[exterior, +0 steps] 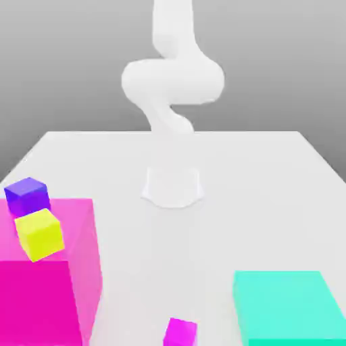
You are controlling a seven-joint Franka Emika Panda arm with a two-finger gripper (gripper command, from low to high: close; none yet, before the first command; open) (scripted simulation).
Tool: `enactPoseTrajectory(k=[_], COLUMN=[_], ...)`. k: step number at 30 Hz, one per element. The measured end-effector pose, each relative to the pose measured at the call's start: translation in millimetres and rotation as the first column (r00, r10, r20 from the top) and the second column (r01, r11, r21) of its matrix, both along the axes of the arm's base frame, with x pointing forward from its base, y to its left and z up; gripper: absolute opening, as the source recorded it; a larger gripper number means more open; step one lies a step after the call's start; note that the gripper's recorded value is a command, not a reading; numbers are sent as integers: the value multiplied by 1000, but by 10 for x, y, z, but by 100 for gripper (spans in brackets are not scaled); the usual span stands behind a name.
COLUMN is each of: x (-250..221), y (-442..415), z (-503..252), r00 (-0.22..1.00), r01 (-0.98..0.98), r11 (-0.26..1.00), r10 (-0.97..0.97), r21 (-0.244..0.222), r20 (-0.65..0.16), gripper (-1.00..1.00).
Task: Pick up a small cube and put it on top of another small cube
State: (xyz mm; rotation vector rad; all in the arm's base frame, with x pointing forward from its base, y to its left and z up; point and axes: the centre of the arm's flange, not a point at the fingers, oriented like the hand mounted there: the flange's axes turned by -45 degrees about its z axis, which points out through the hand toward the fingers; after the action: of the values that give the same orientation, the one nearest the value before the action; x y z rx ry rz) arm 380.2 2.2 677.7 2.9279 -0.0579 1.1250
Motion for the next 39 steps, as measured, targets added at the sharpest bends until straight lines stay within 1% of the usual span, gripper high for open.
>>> enactPoseTrajectory(k=[7,11,15,21,27,32,33,39], x=[788,1094,1295,1394,1253,1222,1216,1215], y=[24,24,23,35,93,105,106,107], z=[-1089,-1775,-2496,-3606,-4693,-5404,-5479,-5515], r00=[980,953,915,839,743,726,726,727], r01=[65,98,129,175,221,229,229,229], r11=[998,995,992,984,975,973,973,973], r10=[-64,-94,-119,-146,-158,-159,-159,-159], r21=[0,0,2,7,16,18,18,18], r20=[-186,-287,-385,-524,-651,-669,-669,-668], gripper=[0,0,0,0,0,0,-100,-100])
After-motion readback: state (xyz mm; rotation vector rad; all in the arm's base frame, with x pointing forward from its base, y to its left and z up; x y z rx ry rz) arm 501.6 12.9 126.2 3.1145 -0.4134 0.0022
